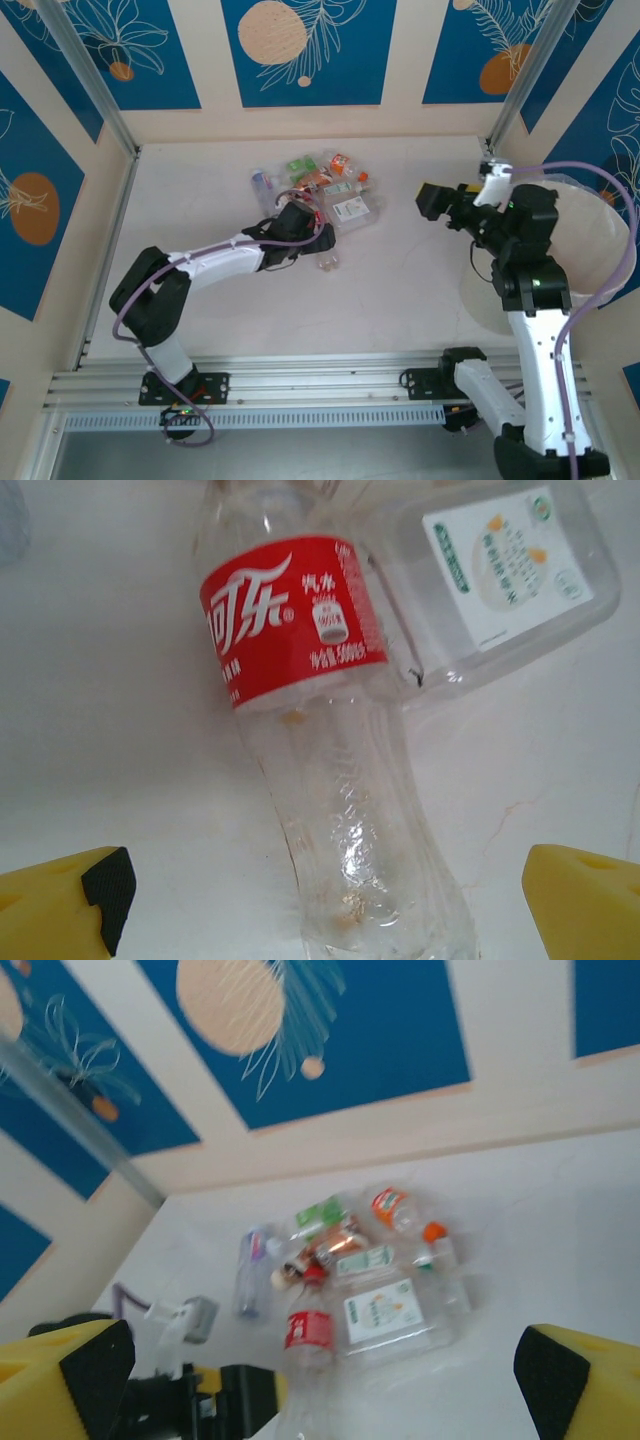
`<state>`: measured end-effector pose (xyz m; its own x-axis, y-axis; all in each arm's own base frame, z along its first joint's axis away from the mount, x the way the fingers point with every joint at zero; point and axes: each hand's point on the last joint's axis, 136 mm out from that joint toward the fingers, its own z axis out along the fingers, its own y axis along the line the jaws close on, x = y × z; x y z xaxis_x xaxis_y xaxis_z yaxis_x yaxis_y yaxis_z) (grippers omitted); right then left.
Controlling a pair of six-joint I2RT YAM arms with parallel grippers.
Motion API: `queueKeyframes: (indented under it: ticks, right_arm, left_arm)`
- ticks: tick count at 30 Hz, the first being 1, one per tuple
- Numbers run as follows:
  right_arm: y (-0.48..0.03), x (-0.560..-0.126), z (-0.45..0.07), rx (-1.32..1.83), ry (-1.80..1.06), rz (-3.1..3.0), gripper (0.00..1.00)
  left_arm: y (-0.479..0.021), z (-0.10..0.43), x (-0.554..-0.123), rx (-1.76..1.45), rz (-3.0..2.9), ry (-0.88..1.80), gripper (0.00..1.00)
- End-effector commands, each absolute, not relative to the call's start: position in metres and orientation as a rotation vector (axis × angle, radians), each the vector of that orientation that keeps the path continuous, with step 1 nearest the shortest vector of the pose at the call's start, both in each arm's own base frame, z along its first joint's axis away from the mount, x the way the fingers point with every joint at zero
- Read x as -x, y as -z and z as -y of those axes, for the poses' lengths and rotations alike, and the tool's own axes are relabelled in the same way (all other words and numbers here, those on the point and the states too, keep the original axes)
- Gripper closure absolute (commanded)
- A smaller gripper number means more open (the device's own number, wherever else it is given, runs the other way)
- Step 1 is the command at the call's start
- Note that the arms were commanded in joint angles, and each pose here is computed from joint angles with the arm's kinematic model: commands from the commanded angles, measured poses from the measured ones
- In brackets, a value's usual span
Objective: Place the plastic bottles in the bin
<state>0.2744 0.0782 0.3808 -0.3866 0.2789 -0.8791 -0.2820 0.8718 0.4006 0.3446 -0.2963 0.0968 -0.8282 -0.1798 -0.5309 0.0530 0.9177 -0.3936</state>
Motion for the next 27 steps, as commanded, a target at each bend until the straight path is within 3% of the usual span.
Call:
queueKeyframes:
  ticks: [1,12,19,27]
  right_arm:
    - [-0.367,-0.287,-0.088,0.049,-0.555,-1.902,0.00]
    - [-0.343,-0.301,-0.097,0.048,-0.531,-1.962,0.00]
    - [-0.335,-0.303,-0.098,0.046,-0.523,-1.987,0.01]
    - [-0.324,-0.304,-0.100,0.047,-0.526,-2.017,0.00]
  left_arm:
    - [-0.084,0.300,-0.338,0.123,-2.555,0.489,0.00]
    - [-0.067,0.309,-0.332,0.011,-2.597,0.214,0.01]
    - [-0.046,0.334,-0.332,-0.028,-2.634,0.260,0.09]
    - [-0.031,0.321,-0.333,-0.025,-2.620,0.173,0.16]
